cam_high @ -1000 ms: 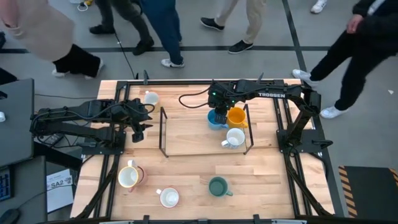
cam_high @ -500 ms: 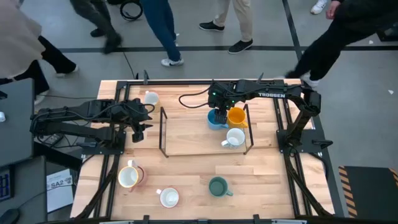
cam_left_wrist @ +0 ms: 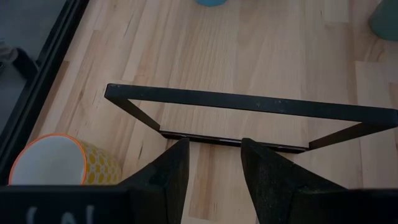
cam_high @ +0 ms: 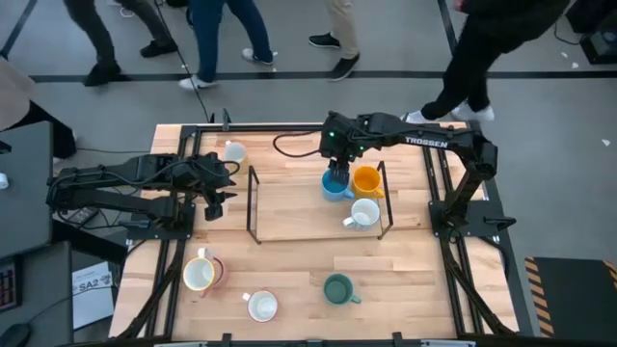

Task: Place coffee mugs
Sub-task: Put the yellow white mug on the shelf

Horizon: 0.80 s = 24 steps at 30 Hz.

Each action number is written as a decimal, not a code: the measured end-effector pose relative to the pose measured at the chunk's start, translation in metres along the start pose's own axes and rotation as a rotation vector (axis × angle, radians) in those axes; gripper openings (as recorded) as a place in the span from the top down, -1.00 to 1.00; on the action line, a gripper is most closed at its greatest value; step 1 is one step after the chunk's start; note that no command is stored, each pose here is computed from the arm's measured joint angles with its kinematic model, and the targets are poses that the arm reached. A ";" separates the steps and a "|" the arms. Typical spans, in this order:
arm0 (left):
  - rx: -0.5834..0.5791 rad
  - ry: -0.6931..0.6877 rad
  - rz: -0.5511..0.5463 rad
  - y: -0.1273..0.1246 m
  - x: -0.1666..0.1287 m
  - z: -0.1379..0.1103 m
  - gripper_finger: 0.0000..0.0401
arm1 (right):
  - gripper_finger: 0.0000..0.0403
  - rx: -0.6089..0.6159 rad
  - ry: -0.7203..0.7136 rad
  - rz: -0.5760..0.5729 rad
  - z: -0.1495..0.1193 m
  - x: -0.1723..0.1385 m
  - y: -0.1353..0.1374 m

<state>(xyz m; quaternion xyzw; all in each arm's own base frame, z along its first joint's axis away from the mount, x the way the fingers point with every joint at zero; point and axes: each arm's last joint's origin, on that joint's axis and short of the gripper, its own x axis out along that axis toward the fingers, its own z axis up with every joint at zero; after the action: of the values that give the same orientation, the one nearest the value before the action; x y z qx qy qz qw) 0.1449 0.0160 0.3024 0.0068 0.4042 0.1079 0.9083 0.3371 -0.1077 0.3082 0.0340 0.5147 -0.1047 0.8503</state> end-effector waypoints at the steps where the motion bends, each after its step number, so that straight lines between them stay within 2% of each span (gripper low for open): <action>1: 0.000 0.000 0.000 0.000 0.000 0.000 0.24 | 0.09 -0.001 -0.007 0.000 0.002 -0.004 0.000; 10: 0.000 -0.005 0.005 0.000 0.000 0.000 0.24 | 0.09 -0.064 -0.055 0.031 0.014 -0.023 0.025; 14: 0.010 -0.016 0.087 0.003 0.000 0.002 0.24 | 0.09 -0.100 -0.057 0.052 0.015 -0.024 0.039; 19: 0.127 -0.003 0.227 0.007 -0.001 0.001 0.24 | 0.09 -0.138 -0.060 0.073 0.015 -0.025 0.055; 24: 0.216 0.033 0.280 0.014 0.001 0.002 0.24 | 0.09 -0.166 -0.082 0.091 0.016 -0.026 0.067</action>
<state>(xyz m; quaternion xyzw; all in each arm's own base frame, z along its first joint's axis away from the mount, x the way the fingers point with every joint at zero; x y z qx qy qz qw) 0.1440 0.0303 0.3041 0.1590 0.4234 0.1893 0.8715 0.3536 -0.0418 0.3352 -0.0175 0.4840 -0.0242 0.8745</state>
